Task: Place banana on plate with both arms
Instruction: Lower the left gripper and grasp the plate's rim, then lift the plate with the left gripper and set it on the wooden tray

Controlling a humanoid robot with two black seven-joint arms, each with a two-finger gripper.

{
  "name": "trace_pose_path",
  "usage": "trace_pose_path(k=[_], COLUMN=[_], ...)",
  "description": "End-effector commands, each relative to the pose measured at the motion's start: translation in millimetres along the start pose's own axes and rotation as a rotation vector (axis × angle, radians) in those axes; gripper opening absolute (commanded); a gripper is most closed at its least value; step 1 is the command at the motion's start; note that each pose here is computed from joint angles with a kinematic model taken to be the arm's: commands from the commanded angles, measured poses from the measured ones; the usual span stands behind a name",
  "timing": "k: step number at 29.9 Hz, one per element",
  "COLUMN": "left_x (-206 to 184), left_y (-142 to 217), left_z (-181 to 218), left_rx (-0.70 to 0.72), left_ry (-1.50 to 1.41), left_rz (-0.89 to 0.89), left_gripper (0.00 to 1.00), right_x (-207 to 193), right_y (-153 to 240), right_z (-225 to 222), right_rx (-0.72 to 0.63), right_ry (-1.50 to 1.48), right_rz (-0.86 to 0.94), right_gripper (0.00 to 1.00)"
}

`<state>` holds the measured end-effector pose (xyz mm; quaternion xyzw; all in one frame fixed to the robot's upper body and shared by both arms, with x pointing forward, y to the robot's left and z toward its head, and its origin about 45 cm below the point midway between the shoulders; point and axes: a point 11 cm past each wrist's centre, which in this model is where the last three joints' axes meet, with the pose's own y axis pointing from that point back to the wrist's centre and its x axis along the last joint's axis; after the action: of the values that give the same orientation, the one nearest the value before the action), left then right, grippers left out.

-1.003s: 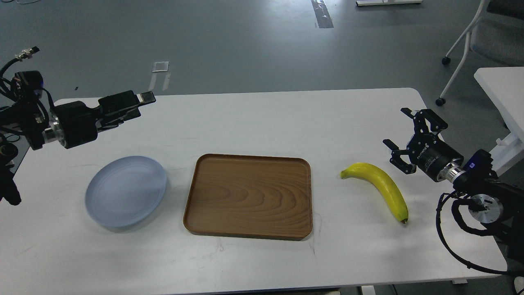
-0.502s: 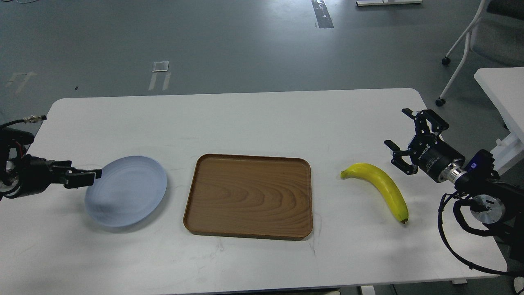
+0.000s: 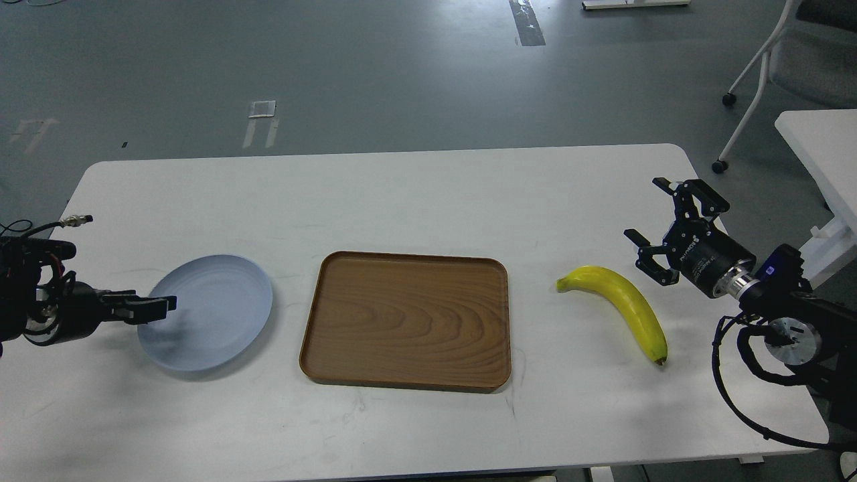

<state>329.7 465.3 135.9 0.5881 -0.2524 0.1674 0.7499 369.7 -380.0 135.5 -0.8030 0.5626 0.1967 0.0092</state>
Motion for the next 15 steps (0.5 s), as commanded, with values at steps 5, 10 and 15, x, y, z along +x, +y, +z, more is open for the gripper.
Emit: trace_pose_path(k=[5, 10, 15], left_x=[-0.1, 0.3, -2.0], left_y=[-1.1, -1.7, -0.9], left_z=[-0.4, 0.5, -1.1], left_rx=[-0.002, -0.006, -0.002], left_ry=[0.021, 0.031, 0.031], left_rz=[0.007, 0.01, 0.005], left_gripper=[0.42, 0.11, 0.0], right_x=[0.3, 0.3, 0.7], right_y=[0.2, 0.2, 0.4], right_z=[-0.4, -0.4, -0.5], right_rx=[0.0, 0.0, 0.0], right_ry=[0.001, 0.001, 0.001], right_rz=[0.0, 0.0, 0.002], right_gripper=[1.0, 1.0, 1.0])
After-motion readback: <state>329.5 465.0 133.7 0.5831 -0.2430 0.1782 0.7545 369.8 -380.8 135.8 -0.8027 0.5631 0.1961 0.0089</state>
